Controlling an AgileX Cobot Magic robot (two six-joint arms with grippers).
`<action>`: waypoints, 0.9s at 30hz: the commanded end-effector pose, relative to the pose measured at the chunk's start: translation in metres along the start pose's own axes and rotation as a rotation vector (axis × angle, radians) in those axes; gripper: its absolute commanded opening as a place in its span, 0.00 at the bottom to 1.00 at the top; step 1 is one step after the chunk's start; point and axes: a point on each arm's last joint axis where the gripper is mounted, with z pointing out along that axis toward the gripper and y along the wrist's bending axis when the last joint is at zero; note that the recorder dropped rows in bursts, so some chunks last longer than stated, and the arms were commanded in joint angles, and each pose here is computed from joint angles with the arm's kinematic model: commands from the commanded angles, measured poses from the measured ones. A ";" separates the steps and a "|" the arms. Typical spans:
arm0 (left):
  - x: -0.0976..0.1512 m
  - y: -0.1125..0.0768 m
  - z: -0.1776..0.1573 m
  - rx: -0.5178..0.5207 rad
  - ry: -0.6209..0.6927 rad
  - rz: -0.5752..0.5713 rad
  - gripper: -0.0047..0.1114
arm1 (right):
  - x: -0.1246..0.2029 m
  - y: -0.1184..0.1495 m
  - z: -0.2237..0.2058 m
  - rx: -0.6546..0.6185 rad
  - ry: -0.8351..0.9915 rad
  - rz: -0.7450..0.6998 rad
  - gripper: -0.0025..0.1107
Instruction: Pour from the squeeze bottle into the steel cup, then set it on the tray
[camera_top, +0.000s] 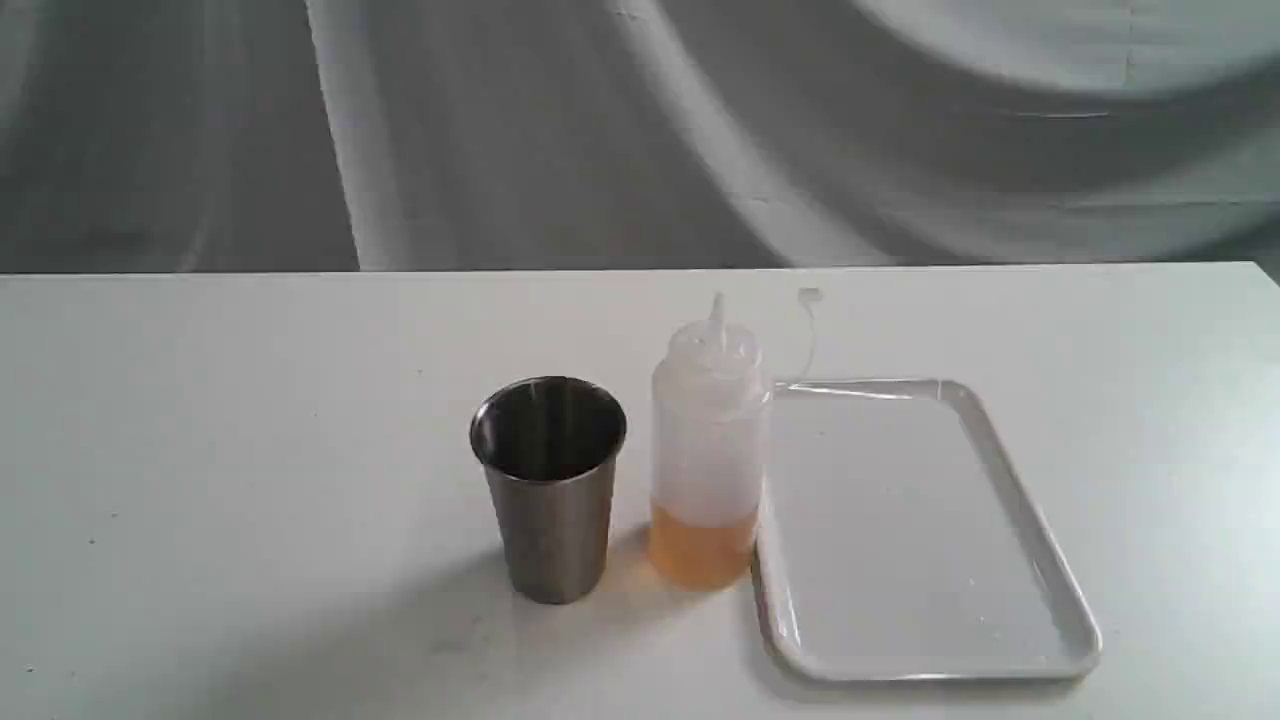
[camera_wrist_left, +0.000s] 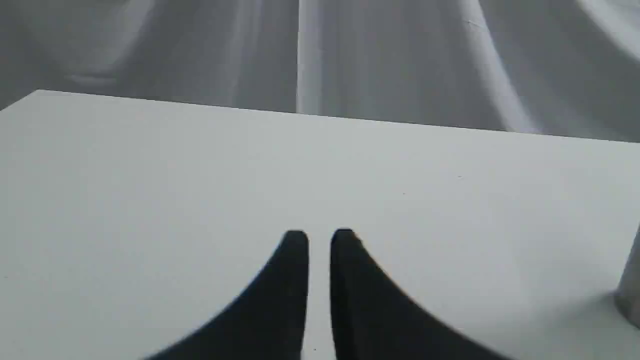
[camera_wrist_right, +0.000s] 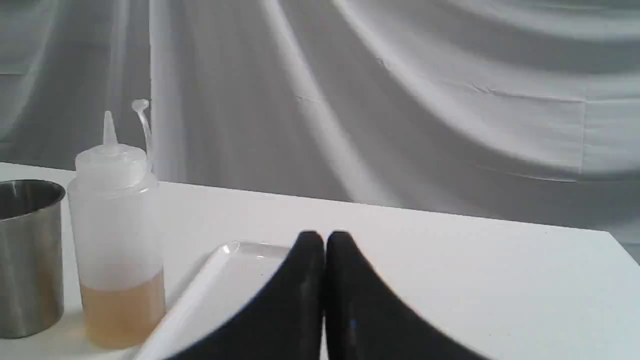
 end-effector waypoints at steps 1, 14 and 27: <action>0.002 0.000 0.000 0.005 0.008 -0.005 0.11 | 0.001 0.000 0.000 0.006 -0.002 -0.017 0.02; 0.002 0.000 0.000 0.005 0.008 -0.005 0.11 | 0.001 0.000 0.000 0.006 -0.002 -0.017 0.02; 0.002 0.000 0.000 0.005 0.008 -0.005 0.11 | 0.000 0.000 0.000 0.008 -0.013 -0.017 0.02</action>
